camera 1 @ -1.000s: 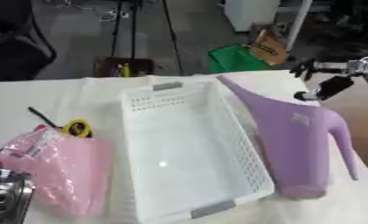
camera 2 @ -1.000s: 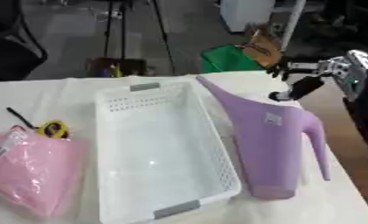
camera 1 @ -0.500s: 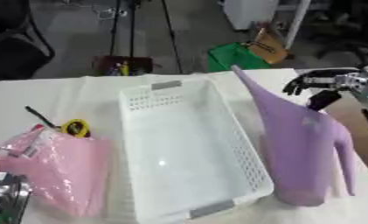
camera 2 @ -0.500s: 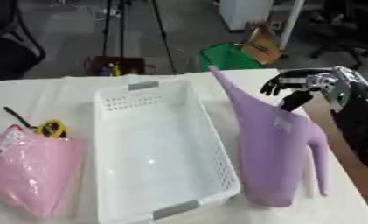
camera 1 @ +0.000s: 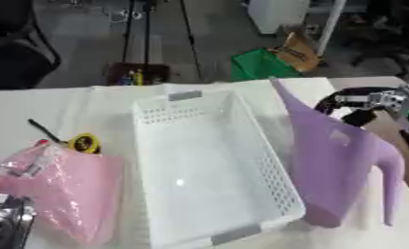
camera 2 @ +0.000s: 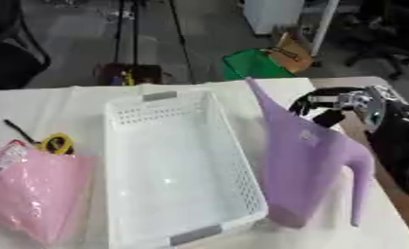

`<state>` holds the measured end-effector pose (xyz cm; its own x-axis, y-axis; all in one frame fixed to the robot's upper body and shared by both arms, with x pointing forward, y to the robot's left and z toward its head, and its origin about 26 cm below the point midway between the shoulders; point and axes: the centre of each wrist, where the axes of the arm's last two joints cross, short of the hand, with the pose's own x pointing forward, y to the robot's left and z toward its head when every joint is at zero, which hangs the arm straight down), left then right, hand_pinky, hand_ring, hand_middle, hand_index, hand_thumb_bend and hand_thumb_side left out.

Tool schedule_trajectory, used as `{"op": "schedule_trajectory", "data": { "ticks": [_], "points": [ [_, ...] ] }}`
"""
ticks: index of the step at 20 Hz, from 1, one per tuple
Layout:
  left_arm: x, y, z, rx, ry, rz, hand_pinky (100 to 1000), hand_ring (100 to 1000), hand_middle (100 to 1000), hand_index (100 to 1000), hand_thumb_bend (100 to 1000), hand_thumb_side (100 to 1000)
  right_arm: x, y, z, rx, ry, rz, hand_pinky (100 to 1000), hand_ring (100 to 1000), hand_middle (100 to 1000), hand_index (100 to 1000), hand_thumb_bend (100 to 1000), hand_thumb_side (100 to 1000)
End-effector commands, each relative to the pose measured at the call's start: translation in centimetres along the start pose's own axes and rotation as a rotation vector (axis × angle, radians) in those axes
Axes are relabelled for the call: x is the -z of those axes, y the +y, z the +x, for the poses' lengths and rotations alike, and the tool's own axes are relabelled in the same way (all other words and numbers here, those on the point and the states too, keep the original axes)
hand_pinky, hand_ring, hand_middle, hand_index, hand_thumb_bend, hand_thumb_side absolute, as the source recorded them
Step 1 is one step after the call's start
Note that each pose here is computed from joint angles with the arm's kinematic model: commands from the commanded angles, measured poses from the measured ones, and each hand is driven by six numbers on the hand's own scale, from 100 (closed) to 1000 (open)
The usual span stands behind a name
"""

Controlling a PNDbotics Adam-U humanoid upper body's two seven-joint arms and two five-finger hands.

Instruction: Pick up objects on the table and place them in the box.

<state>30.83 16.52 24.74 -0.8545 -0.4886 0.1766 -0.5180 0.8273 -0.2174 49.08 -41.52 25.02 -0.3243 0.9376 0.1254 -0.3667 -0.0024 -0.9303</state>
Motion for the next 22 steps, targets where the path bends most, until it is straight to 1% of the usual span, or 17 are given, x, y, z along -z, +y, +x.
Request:
{"op": "schedule_trajectory", "data": {
  "ticks": [1,4,6,10,11,12,14,15,16,17,18,19,20,21,22],
  "points": [
    [0.4,0.0,0.3,-0.012,-0.017,-0.003,706,652,722,754,100,987,-2.8,-3.8,-0.6,-0.252,-0.238,0.207,922,854,787,895,285,564],
    [0.3,0.0,0.3,-0.013,-0.015,-0.010,706,652,722,753,100,987,-4.0,-5.1,-0.7,-0.255,-0.239,0.144,917,853,785,894,266,592],
    [0.3,0.0,0.3,-0.014,-0.015,-0.011,706,652,722,753,100,987,-4.5,-5.7,-0.7,-0.260,-0.238,0.120,915,853,786,895,261,595],
    [0.2,0.0,0.3,-0.016,-0.014,-0.015,706,652,722,753,100,987,-4.8,-6.2,-0.6,-0.265,-0.232,0.105,912,854,787,895,255,592],
    [0.2,0.0,0.3,-0.016,-0.014,-0.016,706,652,723,753,100,987,-4.9,-6.2,-0.6,-0.266,-0.230,0.104,909,853,787,894,242,598],
    [0.2,0.0,0.3,-0.016,-0.014,-0.017,706,652,723,753,100,987,-5.1,-6.4,-0.7,-0.266,-0.226,0.098,906,851,786,893,234,606],
    [0.2,0.0,0.3,-0.014,-0.015,-0.019,706,652,723,753,100,987,-5.3,-6.6,-0.7,-0.261,-0.223,0.088,897,844,782,889,189,666],
    [0.2,0.1,0.3,-0.014,-0.015,-0.020,706,652,723,753,100,987,-5.3,-6.6,-0.7,-0.257,-0.222,0.084,897,844,782,889,189,666],
    [0.1,0.1,0.3,-0.012,-0.014,-0.021,706,652,723,753,100,986,-5.2,-6.4,-0.8,-0.244,-0.222,0.085,880,819,775,886,160,778],
    [0.1,0.1,0.3,-0.011,-0.014,-0.022,706,652,723,753,100,986,-5.1,-6.3,-0.9,-0.232,-0.222,0.088,880,819,775,886,160,778],
    [0.1,0.1,0.2,-0.009,-0.013,-0.025,706,652,723,752,100,986,-4.8,-5.6,-1.1,-0.210,-0.222,0.104,822,786,746,880,218,958],
    [0.1,0.2,0.2,-0.007,-0.013,-0.027,706,652,723,752,100,986,-4.5,-5.0,-1.3,-0.189,-0.221,0.119,822,786,746,880,218,958],
    [0.0,0.2,0.2,-0.006,-0.012,-0.029,706,652,723,752,100,986,-4.3,-4.6,-1.5,-0.170,-0.218,0.134,793,753,726,866,248,1000],
    [0.0,0.2,0.2,-0.006,-0.012,-0.029,706,652,723,752,100,986,-4.2,-4.2,-1.6,-0.157,-0.215,0.144,793,753,726,866,248,1000],
    [0.0,0.2,0.2,-0.005,-0.012,-0.030,706,652,723,752,100,985,-4.1,-4.1,-1.8,-0.139,-0.213,0.143,758,716,689,837,134,1000]
  ]
}}
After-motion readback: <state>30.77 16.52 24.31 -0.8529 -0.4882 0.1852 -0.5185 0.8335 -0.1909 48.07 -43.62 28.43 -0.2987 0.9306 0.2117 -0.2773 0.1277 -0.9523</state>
